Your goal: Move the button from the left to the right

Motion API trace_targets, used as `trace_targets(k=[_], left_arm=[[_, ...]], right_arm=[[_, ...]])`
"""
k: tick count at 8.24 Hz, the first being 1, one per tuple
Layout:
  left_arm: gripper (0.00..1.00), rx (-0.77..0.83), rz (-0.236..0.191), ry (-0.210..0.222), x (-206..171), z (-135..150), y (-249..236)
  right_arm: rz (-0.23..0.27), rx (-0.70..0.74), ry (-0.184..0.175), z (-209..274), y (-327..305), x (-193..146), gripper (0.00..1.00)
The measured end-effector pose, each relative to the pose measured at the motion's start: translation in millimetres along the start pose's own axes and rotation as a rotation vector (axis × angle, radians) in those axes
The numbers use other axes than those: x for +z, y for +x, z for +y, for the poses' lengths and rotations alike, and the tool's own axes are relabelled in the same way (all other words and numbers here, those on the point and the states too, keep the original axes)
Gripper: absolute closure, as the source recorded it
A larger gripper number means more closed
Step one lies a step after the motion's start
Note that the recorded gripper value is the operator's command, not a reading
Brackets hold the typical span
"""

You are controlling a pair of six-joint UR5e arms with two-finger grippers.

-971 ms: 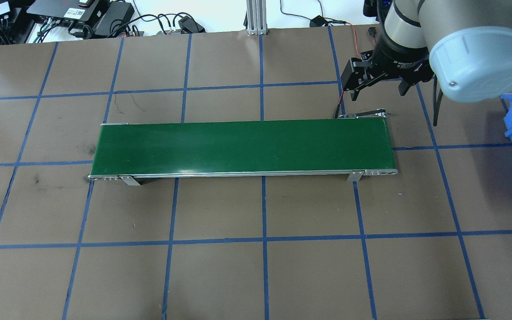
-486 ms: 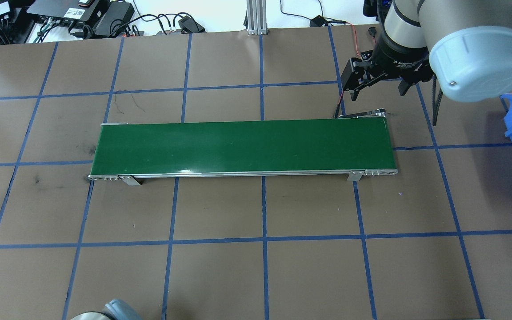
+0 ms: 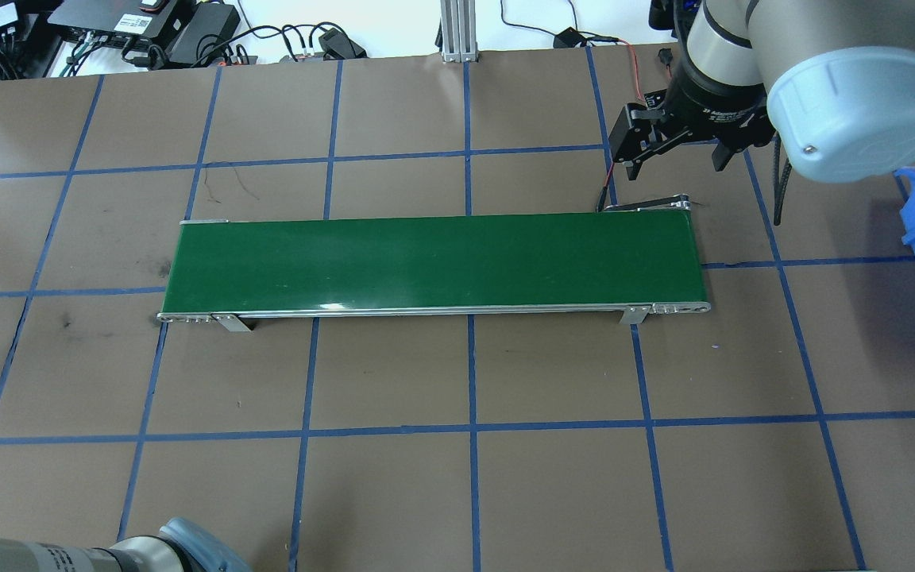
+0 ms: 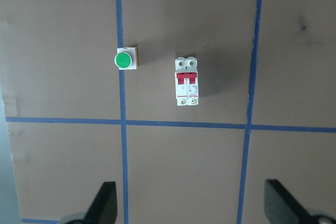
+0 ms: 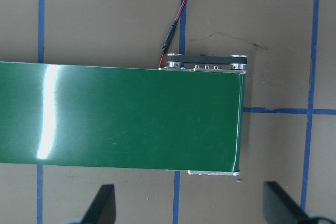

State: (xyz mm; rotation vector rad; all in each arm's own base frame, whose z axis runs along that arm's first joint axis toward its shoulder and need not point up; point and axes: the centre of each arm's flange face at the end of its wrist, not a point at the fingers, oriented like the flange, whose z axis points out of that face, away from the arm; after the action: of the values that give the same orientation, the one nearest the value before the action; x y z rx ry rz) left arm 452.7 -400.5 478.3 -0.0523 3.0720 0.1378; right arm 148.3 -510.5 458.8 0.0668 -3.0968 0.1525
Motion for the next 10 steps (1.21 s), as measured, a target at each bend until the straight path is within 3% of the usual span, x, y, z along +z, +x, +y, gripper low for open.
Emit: trace_targets(k=[1, 3, 5, 8, 10], left_arm=[[0.00, -0.054, 0.003, 0.025, 22, -2, -24], [0.00, -0.152, 0.047, 0.023, 72, 0, -62], [0.00, -0.180, 0.076, 0.054, 124, -14, -88], [0.00, -0.202, 0.122, 0.050, 185, -30, -103], [0.00, -0.224, 0.104, 0.077, 203, -37, -110]], right_arm=[[0.000, 0.000, 0.000, 0, 0, 0, 0.00], [0.000, -0.001, 0.000, 0, 0, 0, 0.00], [-0.001, -0.001, 0.000, 0, -1, 0, 0.00], [-0.002, 0.000, 0.000, 0, 0, 0, 0.00], [-0.002, 0.000, 0.000, 0, 0, 0, 0.00]])
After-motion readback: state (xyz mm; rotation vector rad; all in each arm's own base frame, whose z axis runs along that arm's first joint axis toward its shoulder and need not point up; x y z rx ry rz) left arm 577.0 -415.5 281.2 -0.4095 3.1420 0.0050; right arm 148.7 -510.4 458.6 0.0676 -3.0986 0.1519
